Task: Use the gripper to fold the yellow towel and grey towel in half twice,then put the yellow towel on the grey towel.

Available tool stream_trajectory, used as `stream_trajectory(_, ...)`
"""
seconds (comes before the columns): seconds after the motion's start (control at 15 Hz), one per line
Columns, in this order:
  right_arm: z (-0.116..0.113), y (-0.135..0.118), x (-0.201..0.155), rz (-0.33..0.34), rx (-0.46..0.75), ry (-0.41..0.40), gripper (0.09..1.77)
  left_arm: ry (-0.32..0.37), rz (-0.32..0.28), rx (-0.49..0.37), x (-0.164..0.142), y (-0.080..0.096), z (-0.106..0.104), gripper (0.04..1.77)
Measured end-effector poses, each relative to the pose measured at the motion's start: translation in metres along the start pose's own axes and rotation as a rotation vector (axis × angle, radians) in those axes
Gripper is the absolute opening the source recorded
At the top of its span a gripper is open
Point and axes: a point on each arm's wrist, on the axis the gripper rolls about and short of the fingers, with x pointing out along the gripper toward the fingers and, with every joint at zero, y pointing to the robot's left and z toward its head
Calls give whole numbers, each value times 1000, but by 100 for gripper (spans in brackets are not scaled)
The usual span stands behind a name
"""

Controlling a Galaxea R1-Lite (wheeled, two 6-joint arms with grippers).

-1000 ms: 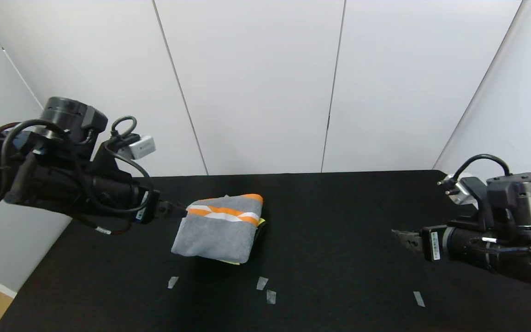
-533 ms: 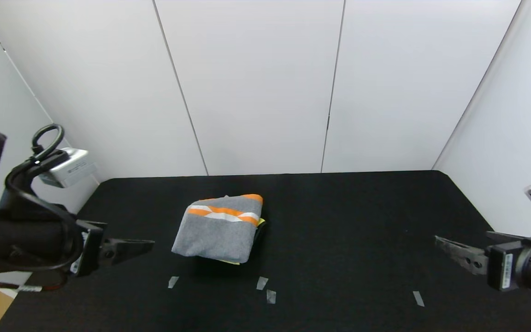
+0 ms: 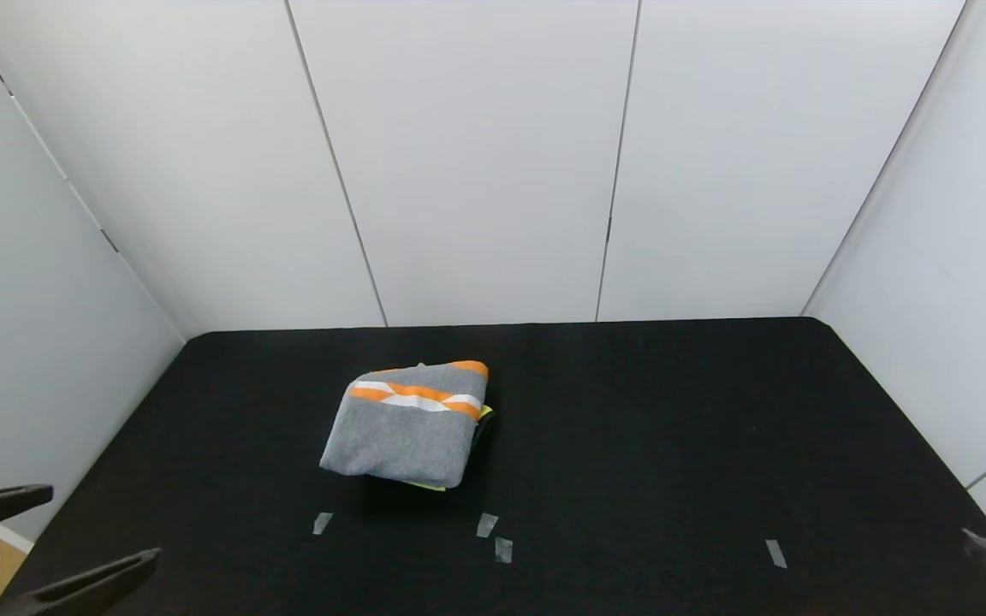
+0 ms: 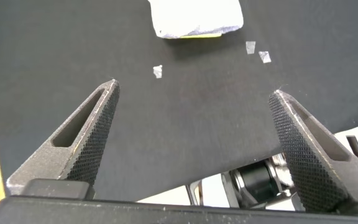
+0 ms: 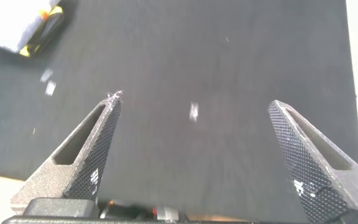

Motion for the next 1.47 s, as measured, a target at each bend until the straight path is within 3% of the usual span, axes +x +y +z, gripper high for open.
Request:
stream_trajectory(0.27,-17,-7,-52,-40,7,-23,171,-85,33,1,-41,-9,-23,171)
stream_trajectory(0.53,-27,-8,-88,-178,57,-140,171,-175,98,-1,-74,-19,-47,171)
stream_trajectory(0.73,-38,-2,-102,-256,85,-206,171,-219,109,5,-91,-26,-66,171)
stream_trajectory(1.27,-89,1,-109,-230,-13,-302,171,-364,157,26,-105,-41,-115,172)
stream_trajectory(1.47,-92,-1,-99,-226,-26,-421,171,-424,164,32,-101,-42,-126,172)
